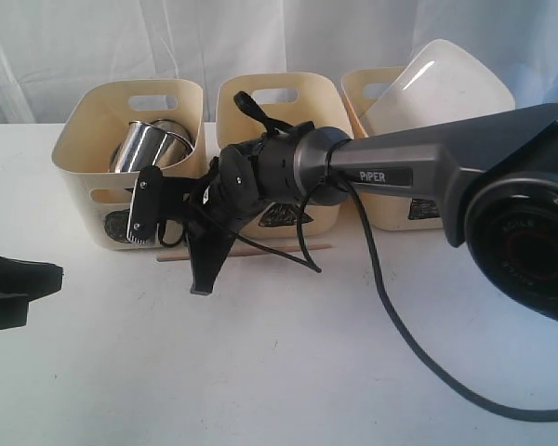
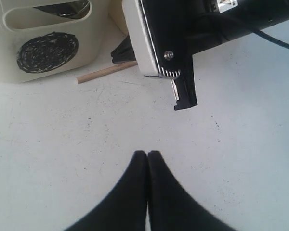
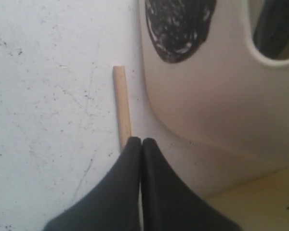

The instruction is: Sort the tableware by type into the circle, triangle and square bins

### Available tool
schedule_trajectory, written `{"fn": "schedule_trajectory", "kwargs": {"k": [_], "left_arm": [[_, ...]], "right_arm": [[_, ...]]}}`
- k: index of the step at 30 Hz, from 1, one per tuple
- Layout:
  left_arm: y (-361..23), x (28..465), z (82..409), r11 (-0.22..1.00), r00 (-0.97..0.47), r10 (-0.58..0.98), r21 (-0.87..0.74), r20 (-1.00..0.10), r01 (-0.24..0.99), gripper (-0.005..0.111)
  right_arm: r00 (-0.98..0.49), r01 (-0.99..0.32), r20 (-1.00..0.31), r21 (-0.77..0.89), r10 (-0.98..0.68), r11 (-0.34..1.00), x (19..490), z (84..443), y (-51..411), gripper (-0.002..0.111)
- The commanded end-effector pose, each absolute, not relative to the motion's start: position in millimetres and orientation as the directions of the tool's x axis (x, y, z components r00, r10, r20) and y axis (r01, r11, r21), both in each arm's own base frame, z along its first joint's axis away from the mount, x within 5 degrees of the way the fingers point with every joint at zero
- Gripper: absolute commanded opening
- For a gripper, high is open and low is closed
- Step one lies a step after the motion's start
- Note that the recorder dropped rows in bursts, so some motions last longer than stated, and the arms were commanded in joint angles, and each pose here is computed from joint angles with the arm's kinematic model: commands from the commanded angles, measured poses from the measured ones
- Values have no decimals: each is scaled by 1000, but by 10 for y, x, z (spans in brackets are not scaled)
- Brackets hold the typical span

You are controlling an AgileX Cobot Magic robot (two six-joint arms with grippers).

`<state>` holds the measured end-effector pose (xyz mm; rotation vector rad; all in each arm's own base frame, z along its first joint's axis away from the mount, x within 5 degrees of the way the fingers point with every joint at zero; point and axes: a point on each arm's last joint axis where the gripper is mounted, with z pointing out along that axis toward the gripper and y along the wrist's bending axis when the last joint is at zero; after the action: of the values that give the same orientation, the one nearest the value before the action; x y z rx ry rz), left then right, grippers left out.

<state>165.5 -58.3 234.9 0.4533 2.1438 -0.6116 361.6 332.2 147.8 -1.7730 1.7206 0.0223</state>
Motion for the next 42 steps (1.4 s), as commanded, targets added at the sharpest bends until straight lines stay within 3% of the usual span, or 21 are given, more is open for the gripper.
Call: {"fn": "schedule_trajectory", "kwargs": {"k": [1,13,26,42], "left_arm": [[-589,1639,2350,810,-585,96,-278,-805,516,0],[-589,1639,2350,810,-585,96,-278,-805,516,0],[-578,1648,2349,819,-583,93,-271,-807,507,0],[-577,1649,2349,820,-582,93,-270,-808,505,0]], "right_arm": [[140,-879,-446,-468,-884,97,3702,1539,3247,0],[98,-883,-436,-452,-895,123,3813,1526,3089,0],[99,-918,-381,-391,-919,63,3735,1153,3162,0],[120,-939,-348,-344,-930,8,3583,1555,3119,0]]}}
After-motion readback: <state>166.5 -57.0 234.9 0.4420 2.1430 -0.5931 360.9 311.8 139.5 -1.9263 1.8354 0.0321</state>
